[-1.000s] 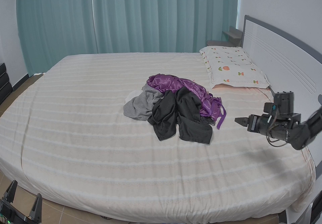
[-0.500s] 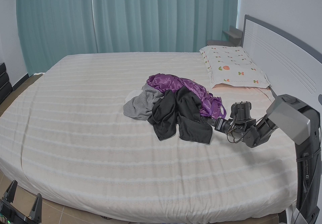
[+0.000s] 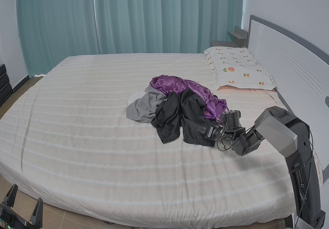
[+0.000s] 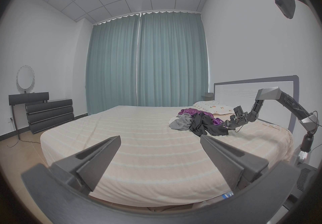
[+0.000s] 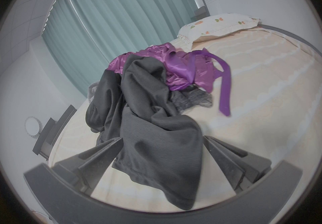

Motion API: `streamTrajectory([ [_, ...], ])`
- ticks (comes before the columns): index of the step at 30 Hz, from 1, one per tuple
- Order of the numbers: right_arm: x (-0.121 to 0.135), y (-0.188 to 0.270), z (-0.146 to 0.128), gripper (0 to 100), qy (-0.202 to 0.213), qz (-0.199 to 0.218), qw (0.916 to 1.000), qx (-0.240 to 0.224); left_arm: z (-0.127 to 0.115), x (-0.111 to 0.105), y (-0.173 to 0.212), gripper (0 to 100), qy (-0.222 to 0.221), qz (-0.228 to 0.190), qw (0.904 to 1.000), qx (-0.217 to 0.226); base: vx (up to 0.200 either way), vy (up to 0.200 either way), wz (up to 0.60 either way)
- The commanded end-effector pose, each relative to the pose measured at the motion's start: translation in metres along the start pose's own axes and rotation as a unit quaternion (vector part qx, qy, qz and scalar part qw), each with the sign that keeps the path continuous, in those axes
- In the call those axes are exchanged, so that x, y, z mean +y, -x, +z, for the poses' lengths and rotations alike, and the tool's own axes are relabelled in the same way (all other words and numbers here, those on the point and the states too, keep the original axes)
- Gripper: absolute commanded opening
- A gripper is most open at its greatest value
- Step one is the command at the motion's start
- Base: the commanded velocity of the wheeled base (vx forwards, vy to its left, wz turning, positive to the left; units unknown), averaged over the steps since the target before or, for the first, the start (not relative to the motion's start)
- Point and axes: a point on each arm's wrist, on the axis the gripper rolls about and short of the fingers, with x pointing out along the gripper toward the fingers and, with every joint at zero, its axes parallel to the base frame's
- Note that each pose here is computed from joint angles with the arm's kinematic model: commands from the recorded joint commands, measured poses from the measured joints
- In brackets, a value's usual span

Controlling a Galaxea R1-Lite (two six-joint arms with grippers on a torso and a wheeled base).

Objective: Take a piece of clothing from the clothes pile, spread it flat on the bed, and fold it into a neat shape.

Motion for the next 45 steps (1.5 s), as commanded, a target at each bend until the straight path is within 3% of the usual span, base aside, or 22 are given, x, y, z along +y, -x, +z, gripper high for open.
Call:
streamTrajectory([
  [1, 0.011, -0.012, -0.01, 100, 0.005, 0.015, 0.9999, 0.0, -0.005, 0.0, 0.0, 100, 0.0, 0.0, 1.0, 0.0, 0.0, 0.0, 0.0],
  [2, 0.014, -0.013, -0.011, 100, 0.003, 0.017, 0.9998, 0.0, -0.005, 0.0, 0.0, 100, 0.0, 0.0, 1.0, 0.001, 0.0, 0.0, 0.0],
  [3, 0.016, -0.014, -0.012, 0, 0.005, 0.018, 0.9998, 0.002, -0.005, 0.0, 0.0, 100, 0.001, 0.0, 1.0, 0.001, 0.0, 0.0, 0.0],
  [14, 0.017, -0.015, -0.008, 0, -0.034, 0.016, 0.9993, -0.001, -0.005, 0.0, 0.0, 100, 0.001, 0.0, 1.0, 0.001, 0.0, 0.0, 0.0],
  [22, 0.03, 0.039, 0.011, 0, -0.115, 0.041, 0.9925, 0.008, -0.005, 0.0, 0.0, 100, 0.0, 0.0, 1.0, 0.0, 0.0, 0.0, 0.0],
  [24, 0.033, 0.069, 0.014, 0, -0.131, 0.069, 0.9889, 0.004, -0.005, 0.0, 0.0, 100, 0.001, 0.0, 1.0, 0.001, 0.0, 0.0, 0.0],
  [35, 0.064, 0.167, 0.008, 0, -0.115, 0.158, 0.9803, -0.03, -0.005, 0.0, 0.0, 100, 0.001, 0.0, 1.0, 0.001, 0.0, 0.0, 0.0],
  [45, 0.101, 0.26, 0.024, 0, -0.094, 0.258, 0.9588, -0.071, -0.005, 0.0, 0.0, 100, 0.0, 0.0, 1.0, 0.001, 0.0, 0.0, 0.0],
])
